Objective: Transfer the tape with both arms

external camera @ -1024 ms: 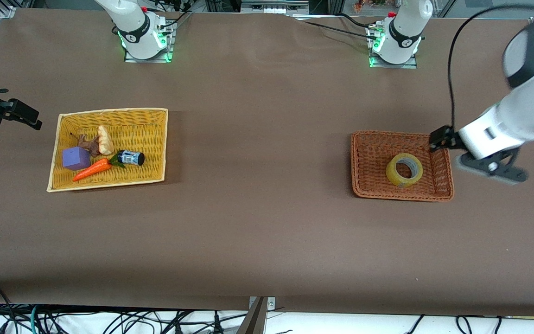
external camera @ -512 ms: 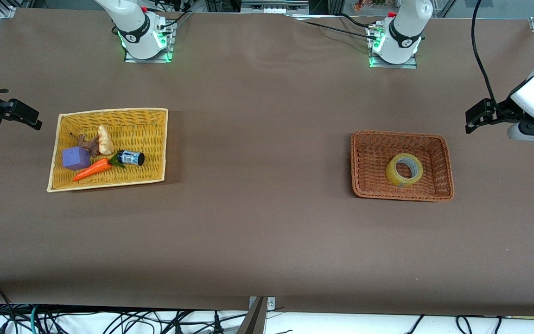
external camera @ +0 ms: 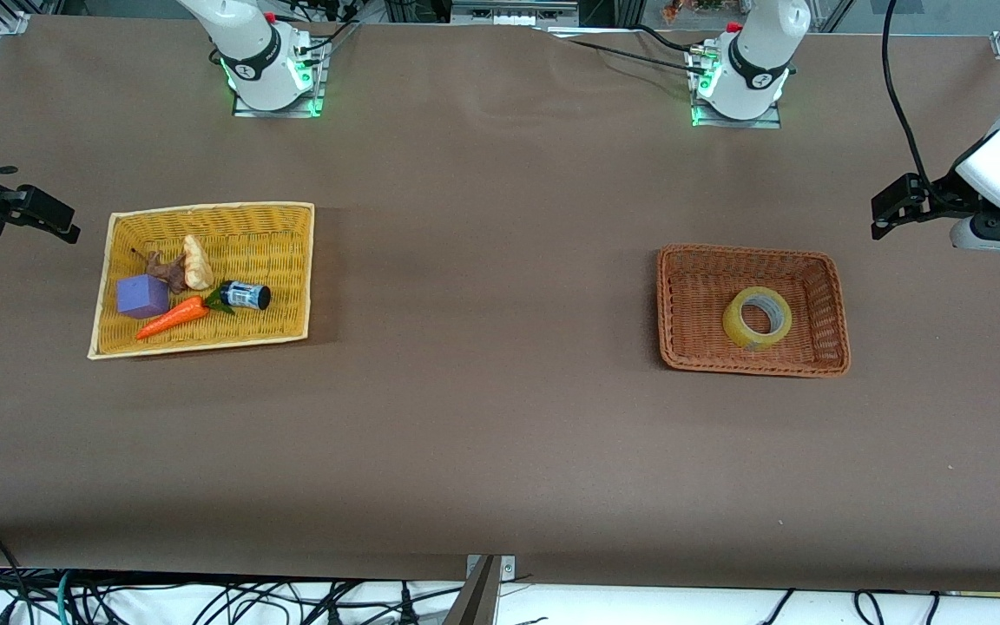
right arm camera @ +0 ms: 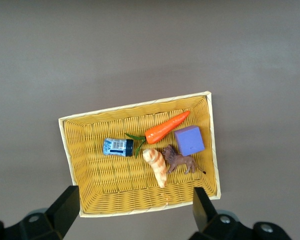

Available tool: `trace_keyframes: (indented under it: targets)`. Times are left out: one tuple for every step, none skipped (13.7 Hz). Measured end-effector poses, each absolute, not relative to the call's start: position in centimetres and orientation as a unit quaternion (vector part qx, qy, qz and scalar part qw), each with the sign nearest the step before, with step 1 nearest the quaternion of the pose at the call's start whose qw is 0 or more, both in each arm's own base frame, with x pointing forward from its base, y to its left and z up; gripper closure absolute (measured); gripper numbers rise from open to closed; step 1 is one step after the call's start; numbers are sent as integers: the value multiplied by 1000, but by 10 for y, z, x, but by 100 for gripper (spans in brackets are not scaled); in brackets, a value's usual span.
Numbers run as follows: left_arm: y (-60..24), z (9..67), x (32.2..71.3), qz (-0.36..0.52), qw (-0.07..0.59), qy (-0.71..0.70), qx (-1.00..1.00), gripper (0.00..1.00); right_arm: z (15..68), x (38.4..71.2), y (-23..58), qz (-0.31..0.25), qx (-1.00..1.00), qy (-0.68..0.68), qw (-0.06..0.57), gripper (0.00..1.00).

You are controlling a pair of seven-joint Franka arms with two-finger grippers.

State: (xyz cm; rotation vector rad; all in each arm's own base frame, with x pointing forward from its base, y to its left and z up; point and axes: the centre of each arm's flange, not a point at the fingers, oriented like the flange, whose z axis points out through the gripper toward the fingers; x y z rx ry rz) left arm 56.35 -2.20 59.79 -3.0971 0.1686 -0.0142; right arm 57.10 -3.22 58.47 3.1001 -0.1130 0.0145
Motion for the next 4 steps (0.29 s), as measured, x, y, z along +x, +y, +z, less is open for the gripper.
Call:
trace_keyframes:
  targets:
    - [-23,598,563,-4,20,55,-998,0,585,571,-32,5,999,-36,20,0]
    - [-23,598,563,-3,20,55,-998,0,585,571,-32,5,999,-36,20,0]
    - [-22,597,563,-1,20,55,-998,0,585,571,-32,5,999,-36,20,0]
    - [-22,597,562,1,20,54,-998,0,585,571,-32,5,999,-36,20,0]
